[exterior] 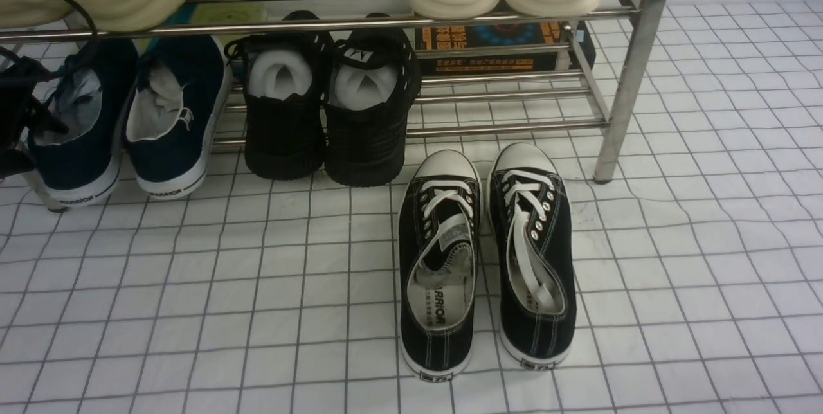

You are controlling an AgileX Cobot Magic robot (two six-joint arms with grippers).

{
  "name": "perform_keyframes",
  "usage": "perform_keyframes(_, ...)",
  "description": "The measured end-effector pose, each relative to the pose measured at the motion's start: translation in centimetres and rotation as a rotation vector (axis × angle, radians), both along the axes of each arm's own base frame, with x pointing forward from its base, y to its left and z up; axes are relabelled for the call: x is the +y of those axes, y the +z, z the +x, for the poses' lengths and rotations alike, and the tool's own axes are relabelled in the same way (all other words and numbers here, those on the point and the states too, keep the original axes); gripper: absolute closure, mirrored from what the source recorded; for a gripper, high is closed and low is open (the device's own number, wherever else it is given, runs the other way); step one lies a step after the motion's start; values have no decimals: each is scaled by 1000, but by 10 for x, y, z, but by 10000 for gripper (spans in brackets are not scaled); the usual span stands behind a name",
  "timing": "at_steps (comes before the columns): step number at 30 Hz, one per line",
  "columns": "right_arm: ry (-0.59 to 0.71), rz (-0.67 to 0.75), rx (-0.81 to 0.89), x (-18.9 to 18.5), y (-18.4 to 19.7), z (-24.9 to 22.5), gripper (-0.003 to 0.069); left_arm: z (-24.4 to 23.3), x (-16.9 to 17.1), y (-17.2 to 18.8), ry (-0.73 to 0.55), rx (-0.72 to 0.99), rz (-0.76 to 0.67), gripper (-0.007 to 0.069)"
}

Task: Take the shoes off the shelf with your hand from the white checkered tablecloth.
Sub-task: 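Grasp the leftmost shoe on the bottom shelf of the shoe rack with the left gripper, then set the held shoe down on the floor in front of the rack with the left gripper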

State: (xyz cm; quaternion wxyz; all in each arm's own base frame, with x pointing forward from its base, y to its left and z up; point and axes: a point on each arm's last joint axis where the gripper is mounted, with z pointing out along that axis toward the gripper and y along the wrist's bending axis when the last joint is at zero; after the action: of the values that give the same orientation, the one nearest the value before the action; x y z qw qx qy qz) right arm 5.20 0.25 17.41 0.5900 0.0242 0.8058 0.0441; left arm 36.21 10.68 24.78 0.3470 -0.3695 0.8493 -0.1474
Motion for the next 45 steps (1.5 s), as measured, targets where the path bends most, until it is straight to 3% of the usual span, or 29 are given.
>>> perform_keyframes(7,0,0,0,0,0,0,420,6,1,-21,12,44,-45,211)
perform_keyframes(11,0,0,0,0,0,0,420,7,2,-26,-12,61,-33,353)
perform_keyframes(12,0,0,0,0,0,0,420,7,2,-26,-14,61,-31,353)
perform_keyframes(13,0,0,0,0,0,0,420,8,2,-26,-26,58,-19,461)
perform_keyframes(14,0,0,0,0,0,0,420,8,1,-26,-31,58,-21,520)
perform_keyframes(17,0,0,0,0,0,0,420,7,-1,-26,-47,68,-35,585)
perform_keyframes(28,0,0,0,0,0,0,420,-32,-9,7,-255,261,114,589)
perform_keyframes(35,0,0,0,0,0,0,420,-73,-5,44,-215,407,271,589)
perform_keyframes(45,0,0,0,0,0,0,420,-95,-6,49,-208,563,266,589)
